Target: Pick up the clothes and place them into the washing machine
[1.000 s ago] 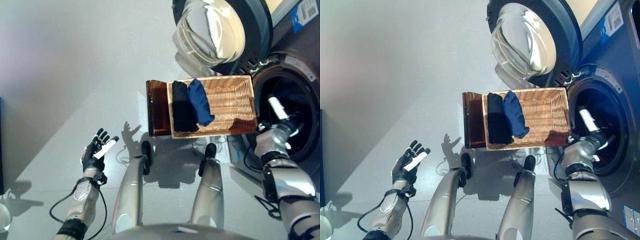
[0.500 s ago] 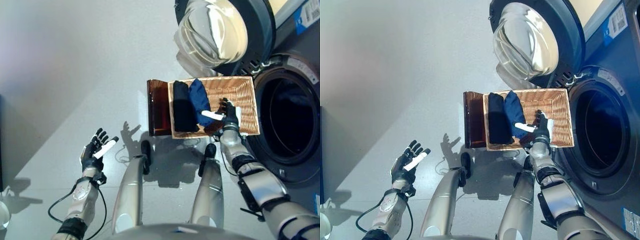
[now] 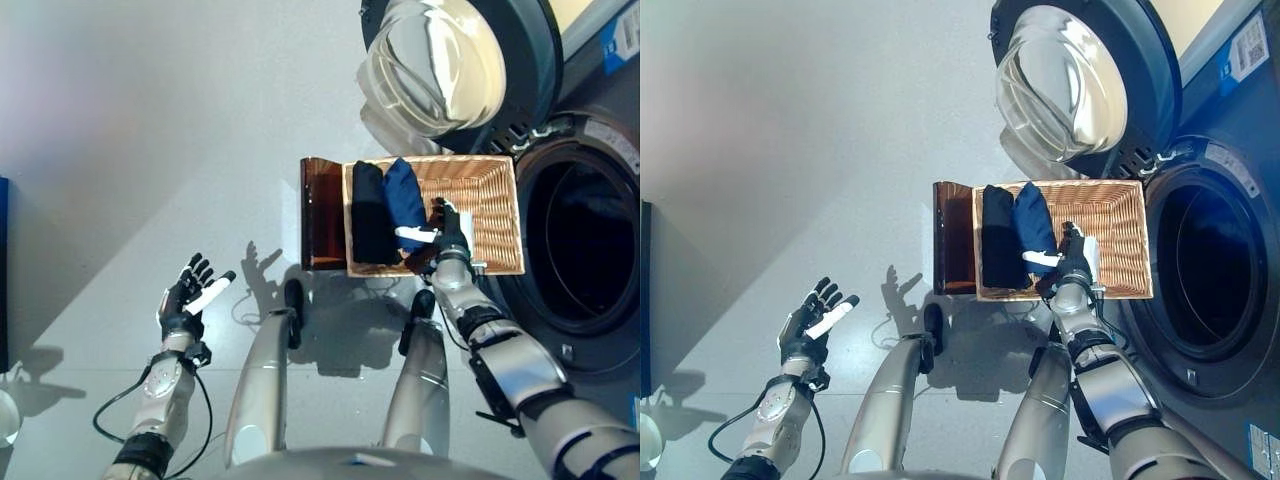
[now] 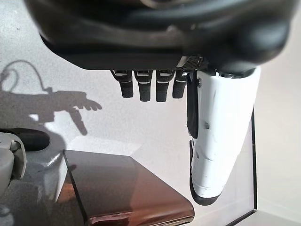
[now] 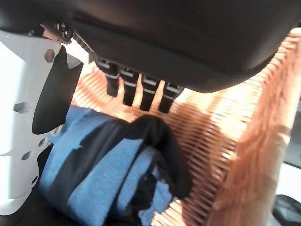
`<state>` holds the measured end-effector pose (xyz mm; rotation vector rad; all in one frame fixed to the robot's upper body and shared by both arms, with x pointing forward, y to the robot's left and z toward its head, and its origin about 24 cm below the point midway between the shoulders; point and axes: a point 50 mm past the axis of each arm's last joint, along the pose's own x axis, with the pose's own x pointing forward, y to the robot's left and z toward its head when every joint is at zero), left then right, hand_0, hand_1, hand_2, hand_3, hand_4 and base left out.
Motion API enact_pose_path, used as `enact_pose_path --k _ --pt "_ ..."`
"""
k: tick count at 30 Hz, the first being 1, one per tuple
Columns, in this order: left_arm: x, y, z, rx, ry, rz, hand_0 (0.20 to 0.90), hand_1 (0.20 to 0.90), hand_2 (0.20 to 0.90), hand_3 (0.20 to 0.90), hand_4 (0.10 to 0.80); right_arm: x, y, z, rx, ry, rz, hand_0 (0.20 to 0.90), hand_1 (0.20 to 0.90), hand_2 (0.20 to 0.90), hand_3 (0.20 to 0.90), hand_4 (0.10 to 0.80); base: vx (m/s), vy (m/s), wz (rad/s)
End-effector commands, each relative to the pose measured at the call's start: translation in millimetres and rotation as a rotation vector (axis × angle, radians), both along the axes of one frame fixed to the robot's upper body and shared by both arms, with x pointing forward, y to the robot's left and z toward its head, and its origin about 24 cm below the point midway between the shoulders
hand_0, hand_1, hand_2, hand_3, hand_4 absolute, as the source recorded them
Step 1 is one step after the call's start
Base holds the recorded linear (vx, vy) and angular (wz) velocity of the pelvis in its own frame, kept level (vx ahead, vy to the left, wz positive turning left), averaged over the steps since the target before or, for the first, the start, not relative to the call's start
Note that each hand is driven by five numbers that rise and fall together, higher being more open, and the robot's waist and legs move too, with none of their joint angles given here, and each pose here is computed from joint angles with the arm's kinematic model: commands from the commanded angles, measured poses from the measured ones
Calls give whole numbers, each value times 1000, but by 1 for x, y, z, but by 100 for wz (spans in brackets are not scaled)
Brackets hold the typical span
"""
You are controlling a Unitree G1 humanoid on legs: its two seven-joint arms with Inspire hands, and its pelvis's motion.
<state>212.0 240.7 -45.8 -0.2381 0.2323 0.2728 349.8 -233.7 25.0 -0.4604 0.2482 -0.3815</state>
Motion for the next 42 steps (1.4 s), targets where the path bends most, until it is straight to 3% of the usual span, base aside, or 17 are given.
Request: enact_pose_path --k 1,14,24,25,26,28,42 --pt "5 27 31 95 -160 55 900 900 900 900 800 19 -19 48 -212 -120 13 900 900 900 900 800 1 7 4" --pt "3 28 36 109 -175 16 900 900 900 900 800 26 -13 51 -561 9 101 900 900 900 900 800 6 8 6" --pt "5 25 36 110 -173 10 900 900 900 900 800 22 -3 34 -502 72 97 900 900 900 900 800 5 -1 3" --pt "6 26 35 110 -167 20 900 900 900 900 800 23 2 33 -501 69 118 516 516 516 516 525 0 0 0" --pt "6 25 35 107 -170 21 900 900 900 900 800 23 5 32 -503 68 128 485 485 485 485 504 0 0 0" --pt "6 25 35 106 -170 23 900 900 900 900 800 23 6 31 -503 72 132 200 200 200 200 300 0 0 0" --pt "4 28 36 119 -160 21 900 900 900 900 800 19 -3 26 -477 114 95 200 200 200 200 300 2 0 1"
